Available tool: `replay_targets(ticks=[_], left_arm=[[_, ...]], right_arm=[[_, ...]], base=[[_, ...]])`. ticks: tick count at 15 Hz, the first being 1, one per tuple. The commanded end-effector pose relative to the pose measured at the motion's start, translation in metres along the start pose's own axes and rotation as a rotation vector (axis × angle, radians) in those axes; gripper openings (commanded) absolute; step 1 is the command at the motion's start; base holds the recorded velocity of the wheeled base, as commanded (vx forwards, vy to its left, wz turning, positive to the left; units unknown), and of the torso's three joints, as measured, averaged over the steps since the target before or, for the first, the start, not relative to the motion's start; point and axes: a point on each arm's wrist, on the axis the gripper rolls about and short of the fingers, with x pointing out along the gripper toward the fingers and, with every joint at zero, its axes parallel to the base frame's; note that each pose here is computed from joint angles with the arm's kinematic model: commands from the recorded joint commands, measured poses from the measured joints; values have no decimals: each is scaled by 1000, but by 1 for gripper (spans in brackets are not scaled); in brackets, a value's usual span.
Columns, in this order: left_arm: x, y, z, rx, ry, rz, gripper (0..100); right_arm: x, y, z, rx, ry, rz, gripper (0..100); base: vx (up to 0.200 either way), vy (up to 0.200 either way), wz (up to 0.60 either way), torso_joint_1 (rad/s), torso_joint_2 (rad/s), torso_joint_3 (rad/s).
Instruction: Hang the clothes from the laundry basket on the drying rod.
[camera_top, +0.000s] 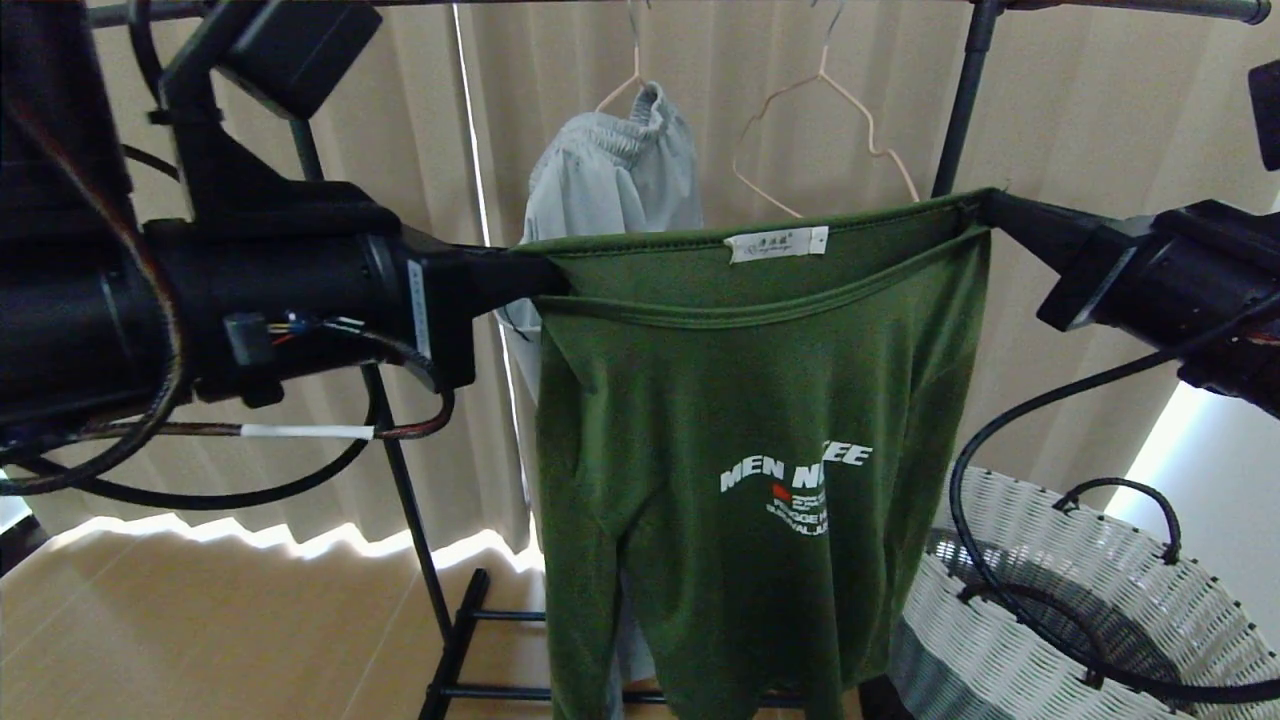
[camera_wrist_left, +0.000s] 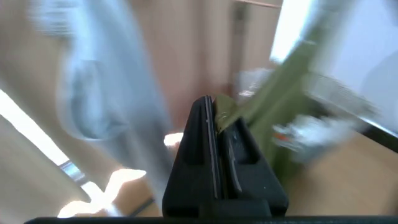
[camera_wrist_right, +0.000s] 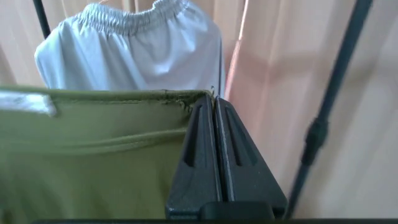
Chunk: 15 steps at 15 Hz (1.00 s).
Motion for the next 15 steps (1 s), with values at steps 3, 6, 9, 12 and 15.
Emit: replay_targets(ticks=[3, 6, 9, 12, 15], left_arm=[[-28, -9, 3, 35, -42, -46, 0], [-31, -18, 0, 42, -42, -100, 0], [-31, -18, 0, 42, -43, -98, 0], [-28, -15, 3, 40, -50, -79, 0], [-14, 3, 9, 34, -47, 32, 0]], right_arm=[[22, 0, -10, 27, 5, 8, 0], [26, 4, -7, 34, -54, 32, 0], [24, 5, -6, 32, -62, 35, 0], [21, 5, 1, 30, -80, 33, 0], [4, 6, 13, 27, -85, 34, 0]], base=[[0, 0, 0, 0, 0, 0], [0, 0, 0, 0, 0, 0], [0, 0, 0, 0, 0, 0], [0, 0, 0, 0, 0, 0], [0, 0, 0, 0, 0, 0]])
